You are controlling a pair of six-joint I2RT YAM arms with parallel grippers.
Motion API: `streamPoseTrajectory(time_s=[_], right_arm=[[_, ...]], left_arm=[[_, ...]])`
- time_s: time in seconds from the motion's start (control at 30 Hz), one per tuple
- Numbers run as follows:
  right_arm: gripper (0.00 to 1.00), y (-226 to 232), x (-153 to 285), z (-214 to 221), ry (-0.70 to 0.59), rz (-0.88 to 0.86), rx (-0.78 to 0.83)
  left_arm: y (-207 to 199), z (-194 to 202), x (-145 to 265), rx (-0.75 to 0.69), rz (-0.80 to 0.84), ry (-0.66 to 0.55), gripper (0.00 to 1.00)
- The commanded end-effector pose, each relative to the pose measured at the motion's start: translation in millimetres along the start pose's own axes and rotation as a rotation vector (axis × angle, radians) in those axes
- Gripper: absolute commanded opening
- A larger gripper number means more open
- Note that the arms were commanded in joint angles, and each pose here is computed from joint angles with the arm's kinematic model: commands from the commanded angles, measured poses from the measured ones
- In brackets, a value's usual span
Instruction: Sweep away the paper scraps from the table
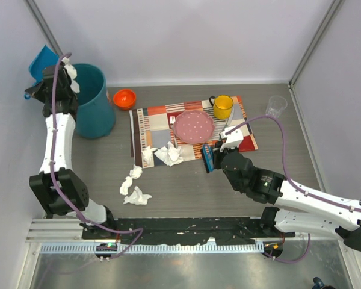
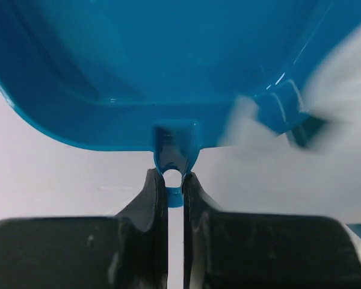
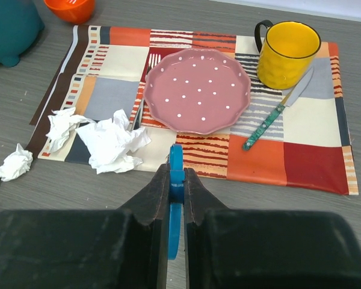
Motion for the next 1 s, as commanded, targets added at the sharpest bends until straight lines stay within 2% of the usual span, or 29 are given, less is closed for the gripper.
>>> streamPoseTrajectory(time_s=[0.0, 0.13, 0.37, 0.53, 0.57, 0.6, 0.63, 0.67, 0.7, 0.77, 0.83, 0.97], right_arm=[[0.01, 11, 1, -11, -0.029, -0.048, -0.049], [0.01, 19, -1, -9, -0.016, -0.095, -0.018], [0.01, 44, -10, -8, -0.007, -0.192, 0.1], [0.01, 65, -26, -11, -0.024, -0.245, 0.26], [0.01, 68, -28, -12, -0.032, -0.251, 0.282], [0.01, 75, -30, -19, -0.057, -0.264, 0.287], [0.01, 79, -37, -16, -0.054, -0.271, 0.341], [0.01, 83, -39, -18, -0.064, -0.279, 0.36], [0.01, 93, -42, -28, -0.094, -0.293, 0.36], [0.01, 104, -53, -28, -0.11, -0.314, 0.432], [0.01, 114, -65, -37, -0.133, -0.338, 0.464], [0.01, 137, -104, -12, -0.121, -0.477, 0.632]], left_arm=[[79, 8, 21, -0.032, -0.34, 0.075, 0.0], [90, 4, 27, -0.053, -0.449, 0.074, 0.0], [87, 3, 30, -0.08, -0.477, 0.067, 0.0], [84, 4, 30, -0.079, -0.467, 0.054, 0.0], [81, 3, 29, -0.03, -0.456, 0.038, 0.0], [68, 3, 24, -0.066, -0.362, 0.034, 0.0], [60, 3, 23, -0.034, -0.302, 0.016, 0.0], [76, -4, 30, 0.036, -0.28, -0.042, 0.0], [42, -2, 29, 0.062, -0.108, -0.051, 0.0], [43, -11, 39, 0.132, -0.025, -0.125, 0.0], [24, -9, 45, 0.174, 0.078, -0.129, 0.0], [-8, -8, 62, 0.229, 0.242, -0.167, 0.0]])
Point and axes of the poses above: each gripper's point midway between its finger pads, its own x axis back along the fingers, its own y axis along the line the jaws close on, z = x × y, the point moved 1 cm from there along x, back along the fingers, and after that the axes turned 14 degrees about -x, right-handed, at the moved point
